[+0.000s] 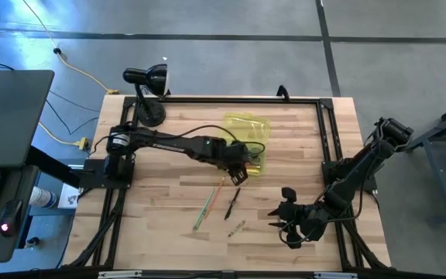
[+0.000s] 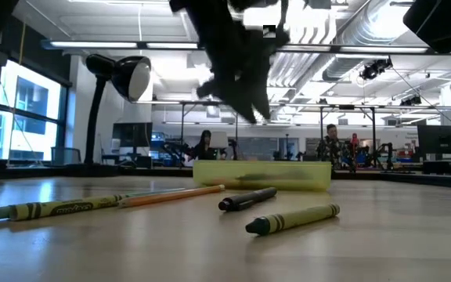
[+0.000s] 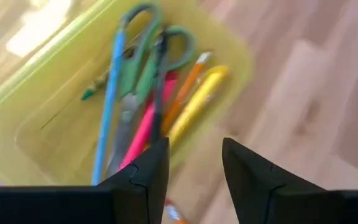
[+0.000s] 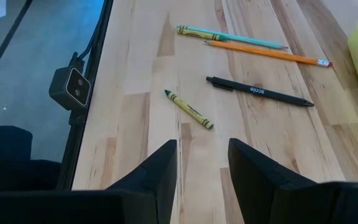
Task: Pick & place school supplies into a supply box
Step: Put the blue pencil into the yellow supply box
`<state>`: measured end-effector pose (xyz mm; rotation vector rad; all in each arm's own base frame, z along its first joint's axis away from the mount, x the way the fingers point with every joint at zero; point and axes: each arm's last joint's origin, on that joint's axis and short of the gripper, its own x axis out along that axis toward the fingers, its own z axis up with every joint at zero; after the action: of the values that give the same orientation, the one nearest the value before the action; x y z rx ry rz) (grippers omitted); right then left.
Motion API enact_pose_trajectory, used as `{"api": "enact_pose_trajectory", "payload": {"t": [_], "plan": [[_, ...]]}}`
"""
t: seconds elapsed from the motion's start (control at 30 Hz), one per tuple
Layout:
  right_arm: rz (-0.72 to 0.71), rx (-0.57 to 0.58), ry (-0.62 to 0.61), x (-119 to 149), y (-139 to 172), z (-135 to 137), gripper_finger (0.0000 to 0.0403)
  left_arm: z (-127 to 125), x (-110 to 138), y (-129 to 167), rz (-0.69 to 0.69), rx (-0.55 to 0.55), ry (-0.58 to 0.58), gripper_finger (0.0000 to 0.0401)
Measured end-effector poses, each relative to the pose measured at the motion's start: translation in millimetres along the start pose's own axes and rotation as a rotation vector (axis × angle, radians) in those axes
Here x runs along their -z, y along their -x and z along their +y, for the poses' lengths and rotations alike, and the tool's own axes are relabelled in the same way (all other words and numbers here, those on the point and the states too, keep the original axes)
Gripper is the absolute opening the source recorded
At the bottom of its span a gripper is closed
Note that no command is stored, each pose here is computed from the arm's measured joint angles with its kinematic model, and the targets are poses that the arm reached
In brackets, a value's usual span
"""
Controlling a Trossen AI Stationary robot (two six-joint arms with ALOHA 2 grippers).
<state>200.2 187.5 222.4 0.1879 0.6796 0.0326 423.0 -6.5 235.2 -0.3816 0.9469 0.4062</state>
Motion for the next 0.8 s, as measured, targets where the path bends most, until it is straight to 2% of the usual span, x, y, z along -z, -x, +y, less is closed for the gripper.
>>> {"api": "enact_pose_trajectory", "payload": {"t": [0.2, 0.37, 0.53, 0.67, 0.8], "plan": [[-0.006, 0.006, -0.007, 0, 0, 0, 0.0123, -39, 20, 43, -0.150, -0.072, -0.065, 0.0179], [-0.011, 0.012, -0.024, 0, 0, 0, 0.0123, -76, 58, 65, -0.233, -0.150, -0.082, 0.0179], [-0.022, 0.021, -0.026, -1, 0, -1, 0.0123, -102, 102, 85, -0.288, -0.204, 0.007, 0.0179], [-0.022, 0.021, -0.026, -1, 0, 0, 0.0123, -120, 132, 100, -0.295, -0.152, 0.112, 0.0179], [-0.023, 0.021, -0.026, -1, 0, 0, 0.0123, -140, 153, 112, -0.294, -0.033, 0.160, 0.0179]]}}
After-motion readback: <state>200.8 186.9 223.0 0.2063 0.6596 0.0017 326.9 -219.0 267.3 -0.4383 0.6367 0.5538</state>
